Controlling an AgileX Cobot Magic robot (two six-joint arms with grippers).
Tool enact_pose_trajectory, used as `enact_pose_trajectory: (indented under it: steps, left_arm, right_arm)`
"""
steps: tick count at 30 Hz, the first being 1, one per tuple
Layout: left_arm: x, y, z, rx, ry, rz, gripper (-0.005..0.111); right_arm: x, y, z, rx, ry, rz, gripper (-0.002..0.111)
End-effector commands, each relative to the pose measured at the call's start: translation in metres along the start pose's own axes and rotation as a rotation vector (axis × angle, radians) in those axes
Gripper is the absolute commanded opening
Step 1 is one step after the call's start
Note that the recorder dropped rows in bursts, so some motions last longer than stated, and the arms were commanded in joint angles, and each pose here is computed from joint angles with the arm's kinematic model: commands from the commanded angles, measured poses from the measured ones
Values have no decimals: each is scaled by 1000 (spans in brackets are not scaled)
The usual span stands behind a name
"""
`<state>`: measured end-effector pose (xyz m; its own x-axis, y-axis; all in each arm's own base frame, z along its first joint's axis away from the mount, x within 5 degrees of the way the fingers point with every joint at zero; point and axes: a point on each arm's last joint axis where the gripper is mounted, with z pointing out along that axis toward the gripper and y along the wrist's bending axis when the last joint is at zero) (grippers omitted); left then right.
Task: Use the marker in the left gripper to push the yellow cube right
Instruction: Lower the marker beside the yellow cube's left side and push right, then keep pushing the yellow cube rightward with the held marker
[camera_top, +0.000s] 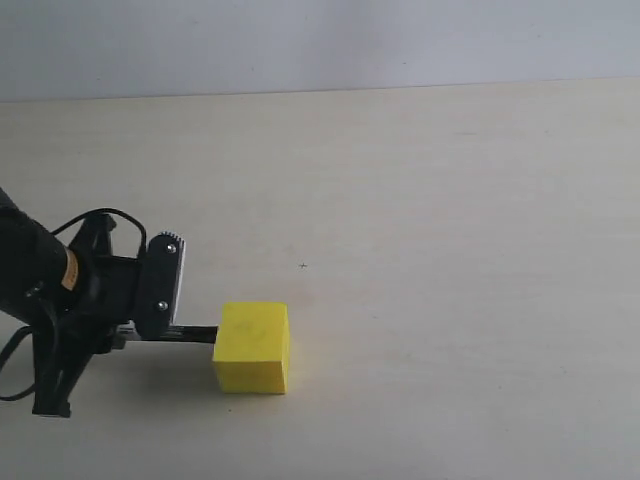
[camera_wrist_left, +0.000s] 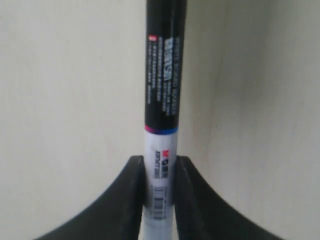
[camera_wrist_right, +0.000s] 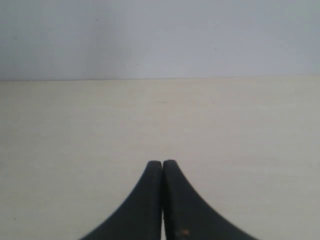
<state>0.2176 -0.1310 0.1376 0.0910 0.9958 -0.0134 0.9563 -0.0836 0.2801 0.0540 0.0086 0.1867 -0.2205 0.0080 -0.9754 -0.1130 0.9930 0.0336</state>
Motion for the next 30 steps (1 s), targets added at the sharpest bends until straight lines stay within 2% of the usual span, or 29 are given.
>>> enact_pose_trajectory:
  steps: [1, 3, 9, 15, 18, 30]
  left_arm:
    - [-22, -6, -1, -20, -58, 46, 0]
    - [-19, -7, -1, -6, -31, 64, 0]
    - [-3, -7, 0, 52, 43, 25, 0]
    - [-14, -6, 0, 19, -36, -19, 0]
    - [-27, -12, -2, 13, -68, 16, 0]
    - [-24, -20, -3, 71, -1, 57, 0]
  right_arm:
    - [0, 0, 0, 6, -10, -9, 0]
    - [0, 0, 0, 6, -10, -9, 0]
    - [1, 0, 0, 5, -7, -9, 0]
    - [1, 0, 0, 5, -7, -9, 0]
    - [1, 0, 0, 5, -7, -9, 0]
    - [1, 0, 0, 5, -7, -9, 0]
